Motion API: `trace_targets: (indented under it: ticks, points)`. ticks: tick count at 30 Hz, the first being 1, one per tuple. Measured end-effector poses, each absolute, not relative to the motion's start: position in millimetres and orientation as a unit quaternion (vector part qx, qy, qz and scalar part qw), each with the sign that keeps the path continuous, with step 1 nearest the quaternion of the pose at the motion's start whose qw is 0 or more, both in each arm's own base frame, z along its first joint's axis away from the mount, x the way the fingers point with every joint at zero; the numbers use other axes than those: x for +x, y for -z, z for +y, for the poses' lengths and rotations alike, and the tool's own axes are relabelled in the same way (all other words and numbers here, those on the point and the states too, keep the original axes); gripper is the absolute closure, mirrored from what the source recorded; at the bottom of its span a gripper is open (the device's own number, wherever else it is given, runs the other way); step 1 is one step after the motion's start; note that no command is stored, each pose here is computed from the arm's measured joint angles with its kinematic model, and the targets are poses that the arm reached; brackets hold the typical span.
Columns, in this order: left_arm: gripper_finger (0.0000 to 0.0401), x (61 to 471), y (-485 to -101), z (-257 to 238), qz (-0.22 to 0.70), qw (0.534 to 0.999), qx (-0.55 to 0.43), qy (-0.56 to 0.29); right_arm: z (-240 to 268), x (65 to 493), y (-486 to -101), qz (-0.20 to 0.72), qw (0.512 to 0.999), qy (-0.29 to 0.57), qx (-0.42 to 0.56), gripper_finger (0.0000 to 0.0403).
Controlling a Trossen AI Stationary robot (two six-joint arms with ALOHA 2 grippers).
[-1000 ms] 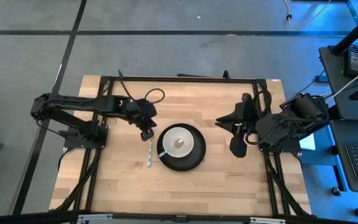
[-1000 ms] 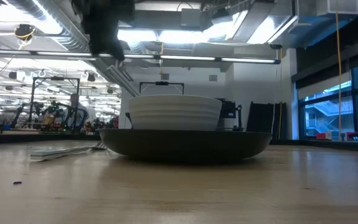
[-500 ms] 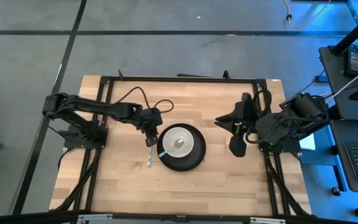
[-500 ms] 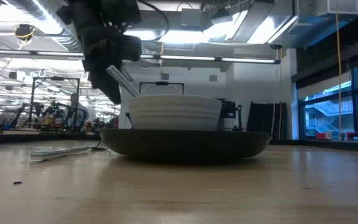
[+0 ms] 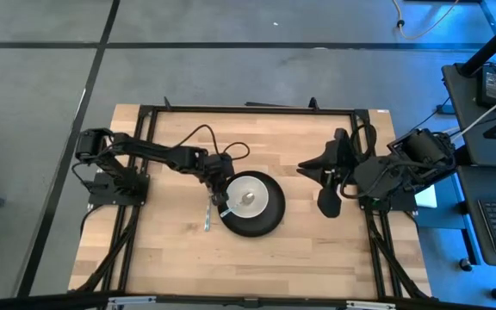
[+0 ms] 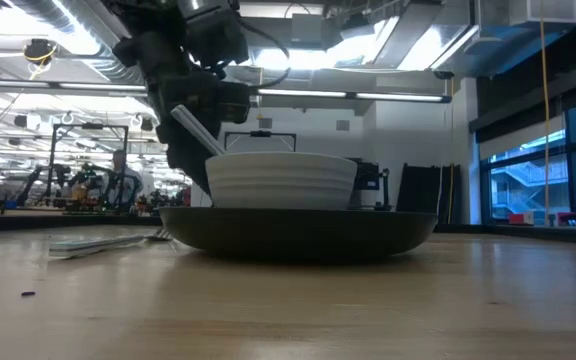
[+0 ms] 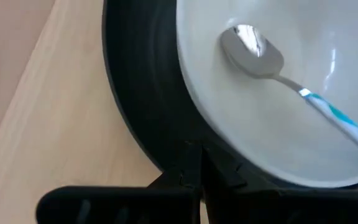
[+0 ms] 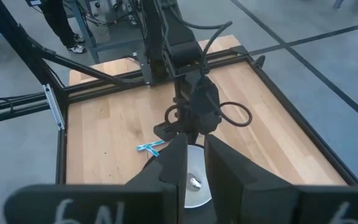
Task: Set table place
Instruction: Adjust the white bowl, then return to Home Position
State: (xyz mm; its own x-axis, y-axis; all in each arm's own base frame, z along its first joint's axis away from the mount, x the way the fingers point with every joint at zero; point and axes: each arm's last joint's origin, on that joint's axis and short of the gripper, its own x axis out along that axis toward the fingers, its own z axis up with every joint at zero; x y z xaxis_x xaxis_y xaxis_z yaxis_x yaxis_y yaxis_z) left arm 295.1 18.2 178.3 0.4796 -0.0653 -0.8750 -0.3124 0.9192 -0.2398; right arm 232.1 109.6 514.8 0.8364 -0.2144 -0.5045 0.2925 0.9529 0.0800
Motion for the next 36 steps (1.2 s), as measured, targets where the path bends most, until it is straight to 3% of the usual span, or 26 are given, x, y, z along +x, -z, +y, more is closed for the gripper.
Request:
trace_targets:
  ticks: [26,36]
  points:
    - [0.0401,300.2,-181.3,10.8,0.484,0.850,-0.201,-0.046,109.6,232.1,-514.8,0.253,0.955,0.133,0.079,0.0345]
    - [0.0401,283.5,-189.0,23.5,0.510,0.825,-0.217,-0.111,109.7,232.3,-514.6,0.254,0.955,0.133,0.077,0.0345]
